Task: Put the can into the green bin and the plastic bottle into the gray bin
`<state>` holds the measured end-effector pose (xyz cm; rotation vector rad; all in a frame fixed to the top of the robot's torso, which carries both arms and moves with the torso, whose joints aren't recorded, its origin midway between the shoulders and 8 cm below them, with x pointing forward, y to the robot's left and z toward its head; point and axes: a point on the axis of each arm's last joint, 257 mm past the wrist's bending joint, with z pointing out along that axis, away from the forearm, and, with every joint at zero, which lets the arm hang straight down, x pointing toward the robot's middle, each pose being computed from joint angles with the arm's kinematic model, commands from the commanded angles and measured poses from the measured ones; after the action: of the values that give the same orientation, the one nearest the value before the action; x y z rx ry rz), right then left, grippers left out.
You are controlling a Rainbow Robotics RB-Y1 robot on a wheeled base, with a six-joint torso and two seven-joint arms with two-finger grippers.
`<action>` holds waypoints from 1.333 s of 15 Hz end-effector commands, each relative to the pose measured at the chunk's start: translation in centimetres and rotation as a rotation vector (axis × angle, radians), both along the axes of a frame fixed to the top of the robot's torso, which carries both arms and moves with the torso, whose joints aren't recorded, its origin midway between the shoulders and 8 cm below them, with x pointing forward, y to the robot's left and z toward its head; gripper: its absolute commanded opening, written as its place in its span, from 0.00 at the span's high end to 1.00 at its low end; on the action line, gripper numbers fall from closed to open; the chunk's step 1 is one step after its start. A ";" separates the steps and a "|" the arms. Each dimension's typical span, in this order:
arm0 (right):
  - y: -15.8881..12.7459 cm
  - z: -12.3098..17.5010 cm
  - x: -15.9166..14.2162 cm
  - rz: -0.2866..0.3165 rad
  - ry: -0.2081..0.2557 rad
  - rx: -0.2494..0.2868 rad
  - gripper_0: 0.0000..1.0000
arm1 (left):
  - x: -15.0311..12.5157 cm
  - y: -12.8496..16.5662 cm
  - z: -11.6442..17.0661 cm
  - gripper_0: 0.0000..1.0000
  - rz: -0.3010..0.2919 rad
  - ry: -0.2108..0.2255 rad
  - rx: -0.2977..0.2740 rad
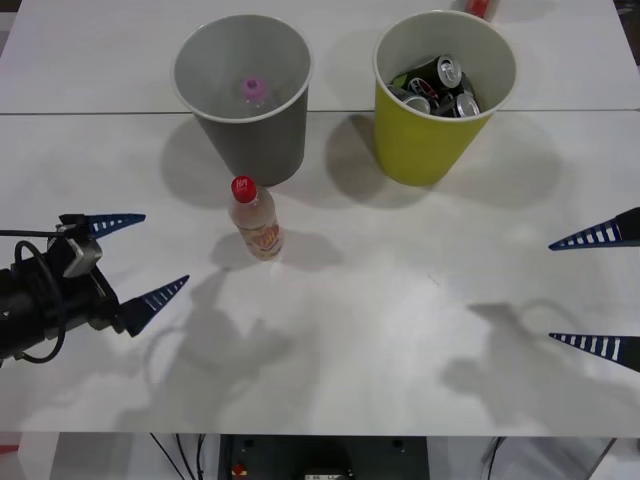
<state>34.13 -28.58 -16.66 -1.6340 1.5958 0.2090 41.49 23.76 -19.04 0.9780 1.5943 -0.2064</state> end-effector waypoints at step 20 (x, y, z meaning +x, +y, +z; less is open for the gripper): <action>0.0 0.0 0.0 0.000 0.000 0.000 0.00 | 0.7 -8.6 -2.7 0.00 0.297 -0.069 -0.358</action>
<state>34.13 -28.58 -16.66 -1.6340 1.5958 0.2090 41.88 15.30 -21.41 0.4721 1.5657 -0.2380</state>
